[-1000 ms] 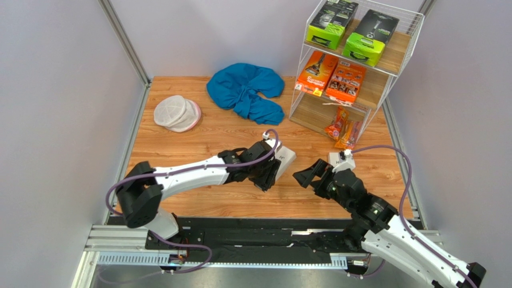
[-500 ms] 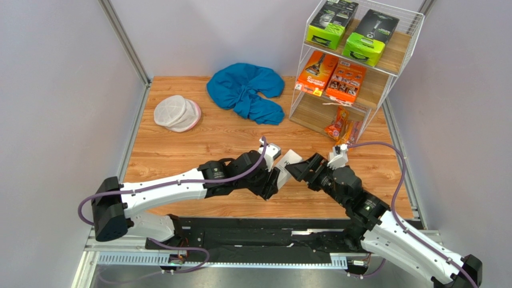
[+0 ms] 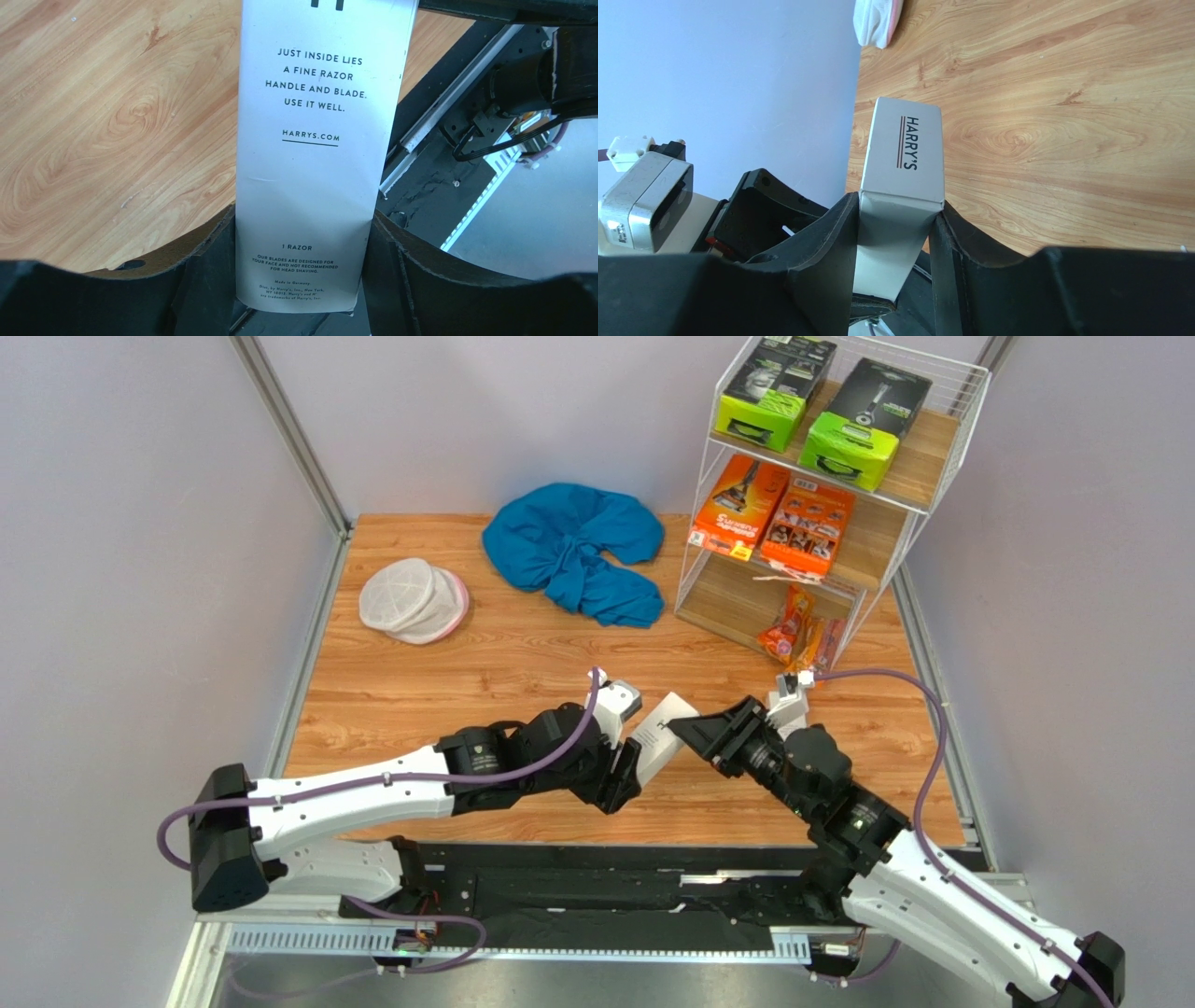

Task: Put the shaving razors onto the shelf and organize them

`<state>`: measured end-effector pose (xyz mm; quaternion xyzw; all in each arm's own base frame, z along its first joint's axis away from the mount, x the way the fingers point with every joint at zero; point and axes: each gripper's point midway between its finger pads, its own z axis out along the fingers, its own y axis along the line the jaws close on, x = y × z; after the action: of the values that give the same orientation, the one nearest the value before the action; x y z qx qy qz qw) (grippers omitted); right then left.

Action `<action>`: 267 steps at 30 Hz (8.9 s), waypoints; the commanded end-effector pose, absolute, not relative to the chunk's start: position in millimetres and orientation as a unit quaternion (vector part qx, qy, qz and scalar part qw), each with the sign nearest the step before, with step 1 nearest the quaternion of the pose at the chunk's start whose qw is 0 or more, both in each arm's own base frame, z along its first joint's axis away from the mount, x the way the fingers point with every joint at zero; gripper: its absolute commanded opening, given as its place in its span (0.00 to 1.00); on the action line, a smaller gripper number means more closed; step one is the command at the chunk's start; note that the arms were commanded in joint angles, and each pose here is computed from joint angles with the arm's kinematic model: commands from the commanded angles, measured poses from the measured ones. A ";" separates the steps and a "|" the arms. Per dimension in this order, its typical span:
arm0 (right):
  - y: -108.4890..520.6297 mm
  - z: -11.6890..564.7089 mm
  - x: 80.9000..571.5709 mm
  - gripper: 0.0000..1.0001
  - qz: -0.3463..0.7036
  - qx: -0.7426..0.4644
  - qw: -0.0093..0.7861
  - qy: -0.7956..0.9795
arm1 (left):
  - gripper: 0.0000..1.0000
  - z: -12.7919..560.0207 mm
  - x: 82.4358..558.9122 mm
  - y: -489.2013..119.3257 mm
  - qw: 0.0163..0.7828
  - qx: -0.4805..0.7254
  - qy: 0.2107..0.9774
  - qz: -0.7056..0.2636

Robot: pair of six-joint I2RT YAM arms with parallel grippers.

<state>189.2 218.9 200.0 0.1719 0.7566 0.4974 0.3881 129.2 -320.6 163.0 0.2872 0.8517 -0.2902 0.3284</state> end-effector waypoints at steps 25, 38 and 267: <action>128.8 277.8 177.5 0.16 0.509 0.227 0.552 0.620 | 0.99 247.1 145.2 -323.1 0.255 -0.012 0.701 -0.666; 131.7 292.6 175.8 0.15 0.525 0.220 0.554 0.607 | 0.98 254.5 140.4 -346.6 0.227 0.003 0.672 -0.705; 63.1 237.9 215.5 0.23 0.411 0.458 0.448 0.648 | 0.99 248.8 181.2 -497.0 0.317 0.265 0.701 -0.581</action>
<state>212.6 62.0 207.5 0.4671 0.6742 0.3821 0.4258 195.8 -481.5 233.6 0.2213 0.7272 -0.5667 0.3179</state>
